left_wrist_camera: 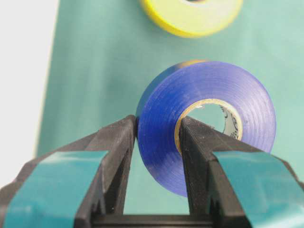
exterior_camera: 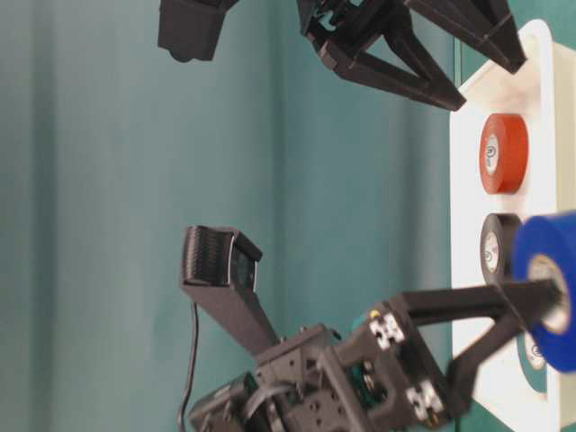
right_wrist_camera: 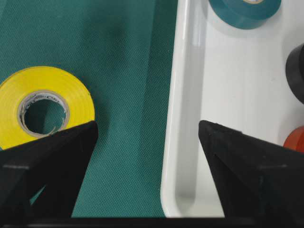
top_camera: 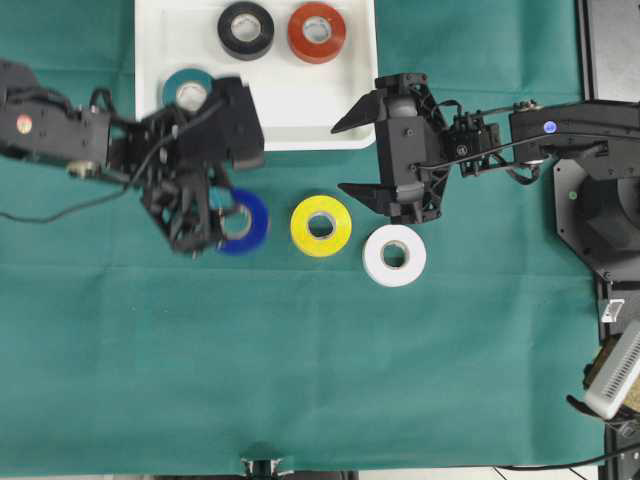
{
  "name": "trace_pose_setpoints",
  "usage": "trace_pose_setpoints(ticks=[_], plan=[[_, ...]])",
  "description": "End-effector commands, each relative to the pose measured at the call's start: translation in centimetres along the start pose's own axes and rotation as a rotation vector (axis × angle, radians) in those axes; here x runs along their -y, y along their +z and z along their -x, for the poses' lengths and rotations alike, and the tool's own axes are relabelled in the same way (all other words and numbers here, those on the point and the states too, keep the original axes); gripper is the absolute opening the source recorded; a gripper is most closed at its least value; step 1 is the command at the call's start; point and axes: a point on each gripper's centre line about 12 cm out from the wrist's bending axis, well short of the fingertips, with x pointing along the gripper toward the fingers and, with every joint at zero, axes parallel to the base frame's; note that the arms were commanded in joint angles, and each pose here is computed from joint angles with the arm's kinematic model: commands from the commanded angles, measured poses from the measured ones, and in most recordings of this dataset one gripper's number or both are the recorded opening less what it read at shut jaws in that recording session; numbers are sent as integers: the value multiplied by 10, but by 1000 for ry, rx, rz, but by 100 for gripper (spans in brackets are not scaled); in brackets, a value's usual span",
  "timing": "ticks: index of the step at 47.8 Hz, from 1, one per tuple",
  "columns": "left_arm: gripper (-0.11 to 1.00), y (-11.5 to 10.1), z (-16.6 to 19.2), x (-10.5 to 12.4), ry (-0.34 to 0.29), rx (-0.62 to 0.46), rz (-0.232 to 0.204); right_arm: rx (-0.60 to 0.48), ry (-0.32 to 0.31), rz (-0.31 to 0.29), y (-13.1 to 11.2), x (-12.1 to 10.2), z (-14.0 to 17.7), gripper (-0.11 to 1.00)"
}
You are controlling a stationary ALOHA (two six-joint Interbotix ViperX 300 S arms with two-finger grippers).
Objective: Put the tape alternately from left to right into the white case.
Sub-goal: 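Carry the blue roll into the white tray and lower it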
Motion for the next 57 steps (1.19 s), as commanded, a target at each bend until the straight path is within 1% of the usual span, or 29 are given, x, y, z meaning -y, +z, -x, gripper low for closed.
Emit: trace_pose_setpoints(ticks=[1, 10, 17, 22, 33, 42, 57], plan=[[27, 17, 13, -13, 11, 59, 14, 18, 1, -3, 5, 0, 2, 78], [27, 29, 14, -48, 61, 96, 17, 19, 2, -2, 5, -1, 2, 78], [27, 37, 14, -68, 88, 139, 26, 20, 2, 0, 6, -1, 2, 78], [27, 41, 13, -81, 107, 162, 20, 19, 2, -2, 5, -1, 2, 78], [27, 46, 8, -108, 150, 192, 23, 19, 2, -2, 5, -1, 2, 78], [27, 46, 1, -121, 170, 186, 6, 19, 2, -2, 5, -1, 2, 78], [27, 53, -3, -122, 172, 192, 3, 19, 2, -2, 5, -1, 2, 78]])
